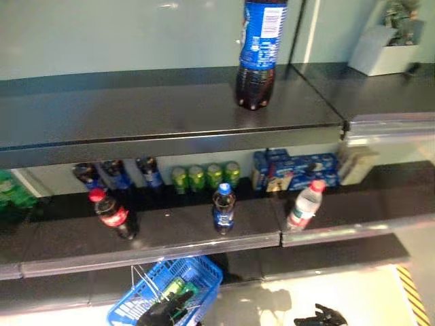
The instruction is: Pick up the drink and place into the basket.
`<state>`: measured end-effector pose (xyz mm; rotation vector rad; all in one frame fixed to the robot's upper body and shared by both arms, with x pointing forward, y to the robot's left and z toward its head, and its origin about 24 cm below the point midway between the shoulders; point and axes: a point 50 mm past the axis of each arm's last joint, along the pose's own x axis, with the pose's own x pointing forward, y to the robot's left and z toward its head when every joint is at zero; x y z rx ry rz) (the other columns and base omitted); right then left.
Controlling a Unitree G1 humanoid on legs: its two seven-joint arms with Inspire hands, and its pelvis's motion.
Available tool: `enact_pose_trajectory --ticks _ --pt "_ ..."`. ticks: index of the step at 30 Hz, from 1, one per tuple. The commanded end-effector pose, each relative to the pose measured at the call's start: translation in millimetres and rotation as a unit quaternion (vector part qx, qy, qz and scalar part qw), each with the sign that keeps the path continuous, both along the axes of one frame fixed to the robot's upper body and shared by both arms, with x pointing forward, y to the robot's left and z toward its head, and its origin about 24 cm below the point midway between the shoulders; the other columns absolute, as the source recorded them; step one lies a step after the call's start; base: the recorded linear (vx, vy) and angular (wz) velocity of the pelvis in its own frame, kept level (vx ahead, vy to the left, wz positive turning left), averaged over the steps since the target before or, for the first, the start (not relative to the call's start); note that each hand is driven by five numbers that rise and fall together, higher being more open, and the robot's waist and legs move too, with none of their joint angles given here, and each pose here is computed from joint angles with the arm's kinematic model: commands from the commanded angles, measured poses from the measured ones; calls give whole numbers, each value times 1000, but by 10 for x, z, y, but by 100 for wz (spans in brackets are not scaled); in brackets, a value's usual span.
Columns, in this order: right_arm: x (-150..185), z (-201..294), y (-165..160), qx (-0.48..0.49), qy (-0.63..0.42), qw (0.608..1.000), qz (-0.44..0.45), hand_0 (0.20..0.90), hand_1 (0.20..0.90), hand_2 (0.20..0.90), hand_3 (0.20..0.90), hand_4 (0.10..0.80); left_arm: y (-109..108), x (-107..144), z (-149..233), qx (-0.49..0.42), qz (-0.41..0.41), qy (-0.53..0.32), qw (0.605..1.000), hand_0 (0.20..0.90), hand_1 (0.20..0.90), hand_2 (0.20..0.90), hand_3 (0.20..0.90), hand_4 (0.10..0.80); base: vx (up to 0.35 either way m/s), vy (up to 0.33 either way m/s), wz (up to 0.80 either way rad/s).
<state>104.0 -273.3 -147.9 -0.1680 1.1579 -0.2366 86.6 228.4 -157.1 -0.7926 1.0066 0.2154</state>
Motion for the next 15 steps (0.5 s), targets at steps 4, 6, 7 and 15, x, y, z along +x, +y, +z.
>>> enact_pose_trajectory --ticks 4,6,7,15 --pt "229 83 -45 -20 -30 999 0 900 900 900 900 800 -14 582 229 -34 8 -143 989 300 300 300 200 100 -11 -185 76" --pt "183 71 -48 -21 -31 999 -7 900 900 900 900 800 -35 571 227 -36 0 -144 989 300 300 300 200 100 -49 -126 105" --pt "169 69 -51 -22 -32 999 -10 900 900 900 900 800 -44 563 224 -37 -3 -144 989 300 300 300 200 100 -50 -101 95" --pt "33 36 -64 -26 -18 999 -4 900 900 900 900 800 -99 458 176 -46 -7 -129 991 300 300 300 200 100 -20 -2 73"
